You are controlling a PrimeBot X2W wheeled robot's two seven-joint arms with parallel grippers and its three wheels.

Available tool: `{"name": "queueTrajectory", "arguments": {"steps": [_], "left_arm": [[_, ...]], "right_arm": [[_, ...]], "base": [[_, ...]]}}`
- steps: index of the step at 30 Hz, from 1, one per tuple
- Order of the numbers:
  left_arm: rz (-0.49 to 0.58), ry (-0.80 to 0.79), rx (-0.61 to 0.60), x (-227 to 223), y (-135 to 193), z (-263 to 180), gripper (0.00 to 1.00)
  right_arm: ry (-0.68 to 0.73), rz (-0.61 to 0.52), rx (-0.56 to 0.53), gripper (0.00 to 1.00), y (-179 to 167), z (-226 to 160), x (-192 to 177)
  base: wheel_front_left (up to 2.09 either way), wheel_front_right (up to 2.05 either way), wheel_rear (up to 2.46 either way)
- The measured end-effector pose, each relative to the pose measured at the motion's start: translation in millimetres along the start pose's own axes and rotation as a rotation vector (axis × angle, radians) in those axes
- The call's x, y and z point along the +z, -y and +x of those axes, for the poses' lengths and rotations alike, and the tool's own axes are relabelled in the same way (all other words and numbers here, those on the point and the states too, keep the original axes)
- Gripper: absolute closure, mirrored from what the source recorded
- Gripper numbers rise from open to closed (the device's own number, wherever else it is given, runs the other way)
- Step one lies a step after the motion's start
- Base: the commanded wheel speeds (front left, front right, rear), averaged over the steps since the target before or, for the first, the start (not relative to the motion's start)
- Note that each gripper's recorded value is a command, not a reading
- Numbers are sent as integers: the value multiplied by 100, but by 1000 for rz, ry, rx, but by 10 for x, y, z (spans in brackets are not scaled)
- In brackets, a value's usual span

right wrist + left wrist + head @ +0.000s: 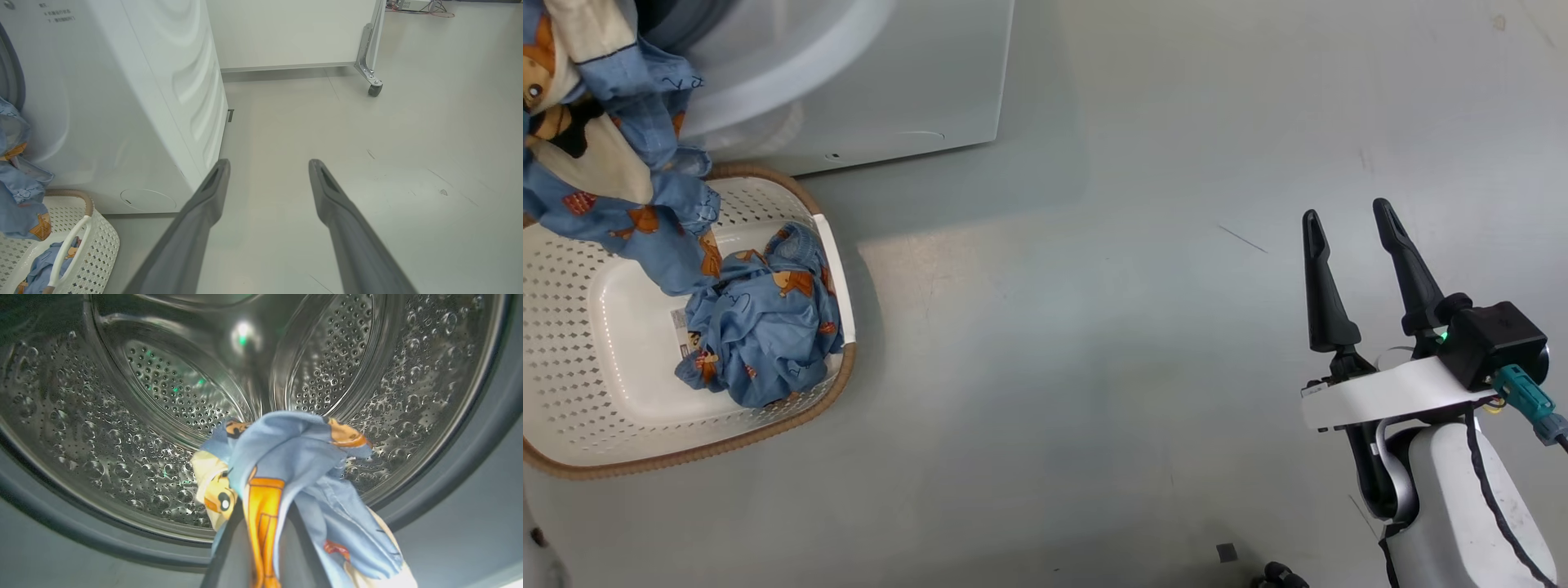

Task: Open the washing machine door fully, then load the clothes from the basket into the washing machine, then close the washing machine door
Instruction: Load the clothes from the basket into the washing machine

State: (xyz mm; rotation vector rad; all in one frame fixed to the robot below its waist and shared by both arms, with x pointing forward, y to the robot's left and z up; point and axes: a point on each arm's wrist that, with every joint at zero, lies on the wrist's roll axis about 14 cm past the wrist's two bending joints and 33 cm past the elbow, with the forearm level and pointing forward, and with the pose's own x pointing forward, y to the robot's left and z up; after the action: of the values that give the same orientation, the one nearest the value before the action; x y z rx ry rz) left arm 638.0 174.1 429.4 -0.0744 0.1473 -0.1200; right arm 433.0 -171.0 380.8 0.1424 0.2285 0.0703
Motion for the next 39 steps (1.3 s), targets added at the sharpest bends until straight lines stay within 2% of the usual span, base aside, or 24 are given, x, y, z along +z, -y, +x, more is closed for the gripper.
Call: {"name": "queueTrajectory", "arguments": {"steps": [11,25,34,39], "left_arm": [[-23,-190,-8,-486,-18,313,100],[-15,-333,-28,-902,-17,658,100],[-17,-314,-30,-971,-21,829,100],[36,-154,-40,-627,-2,979,100]], "right_arm": [[-63,8,-16,0,71,77,-263],[-156,29,-30,0,114,140,-671],[-195,37,-25,0,102,183,-857],[-208,41,-22,0,94,182,-911]], "base": [[0,0,0],[0,0,0],[0,0,0],[0,0,0]]}}
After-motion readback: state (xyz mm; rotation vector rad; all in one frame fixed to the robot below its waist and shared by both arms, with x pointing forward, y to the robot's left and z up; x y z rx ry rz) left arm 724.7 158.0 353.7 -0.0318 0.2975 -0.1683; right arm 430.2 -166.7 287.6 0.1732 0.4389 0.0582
